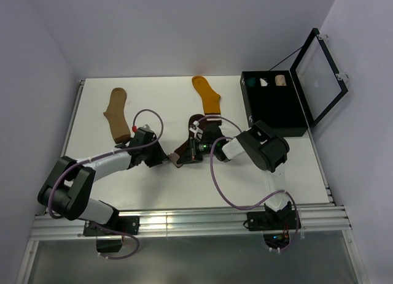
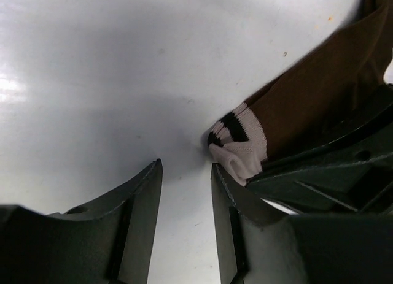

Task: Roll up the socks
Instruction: Roll the sock at the center of the board.

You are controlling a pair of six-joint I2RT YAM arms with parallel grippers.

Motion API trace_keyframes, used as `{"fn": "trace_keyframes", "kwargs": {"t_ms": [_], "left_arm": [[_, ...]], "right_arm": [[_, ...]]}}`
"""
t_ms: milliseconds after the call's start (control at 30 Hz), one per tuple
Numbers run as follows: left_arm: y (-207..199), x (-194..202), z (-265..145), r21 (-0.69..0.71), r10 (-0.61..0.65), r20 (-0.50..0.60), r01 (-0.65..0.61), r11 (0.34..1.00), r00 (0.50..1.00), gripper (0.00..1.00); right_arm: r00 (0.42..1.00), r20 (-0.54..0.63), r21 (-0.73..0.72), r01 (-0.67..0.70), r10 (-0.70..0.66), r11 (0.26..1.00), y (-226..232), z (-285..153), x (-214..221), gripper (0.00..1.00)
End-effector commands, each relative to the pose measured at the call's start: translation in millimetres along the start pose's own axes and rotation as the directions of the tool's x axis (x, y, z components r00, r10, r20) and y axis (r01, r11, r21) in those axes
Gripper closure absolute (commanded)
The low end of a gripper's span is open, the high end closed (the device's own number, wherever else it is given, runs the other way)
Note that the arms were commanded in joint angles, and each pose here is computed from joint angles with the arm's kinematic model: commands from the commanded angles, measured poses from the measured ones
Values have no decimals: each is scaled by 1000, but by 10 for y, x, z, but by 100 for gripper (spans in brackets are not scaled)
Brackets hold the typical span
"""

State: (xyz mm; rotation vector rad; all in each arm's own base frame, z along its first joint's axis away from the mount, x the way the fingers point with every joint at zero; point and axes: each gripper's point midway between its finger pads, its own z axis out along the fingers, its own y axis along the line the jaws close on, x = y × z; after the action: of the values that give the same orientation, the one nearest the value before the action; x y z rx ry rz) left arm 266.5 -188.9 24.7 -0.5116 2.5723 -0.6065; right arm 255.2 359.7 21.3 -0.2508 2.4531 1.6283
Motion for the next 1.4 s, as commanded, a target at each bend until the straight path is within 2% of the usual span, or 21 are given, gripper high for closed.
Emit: {"fn": "trace_keyframes", "kwargs": {"t_ms": [0, 567, 800, 967, 1167, 1367], "left_arm": [[-125, -84, 41, 23, 11, 18, -11, 1000, 1000, 57], [-161, -179, 114, 0, 12, 35, -12, 1000, 999, 54], [-82, -173, 162, -58, 25, 15, -24, 998, 1000, 53], [-5, -108, 204, -116, 43, -39, -47, 992, 998, 56], [55, -56, 231, -159, 69, -49, -76, 984, 996, 59], [74, 33, 269, -179, 93, -84, -106, 978, 992, 60]], "right_arm": [[1000, 1, 4, -7, 7, 1000, -35, -7, -5, 100], [1000, 6, 22, -27, 27, 999, -53, -8, -24, 100], [999, 7, 43, -45, 45, 998, -91, 6, -27, 98], [999, 13, 75, -48, 47, 996, -108, -16, -40, 95], [998, 25, 105, -58, 56, 993, -123, -29, -68, 90], [998, 55, 174, -40, 31, 984, -101, -93, -146, 73]]}}
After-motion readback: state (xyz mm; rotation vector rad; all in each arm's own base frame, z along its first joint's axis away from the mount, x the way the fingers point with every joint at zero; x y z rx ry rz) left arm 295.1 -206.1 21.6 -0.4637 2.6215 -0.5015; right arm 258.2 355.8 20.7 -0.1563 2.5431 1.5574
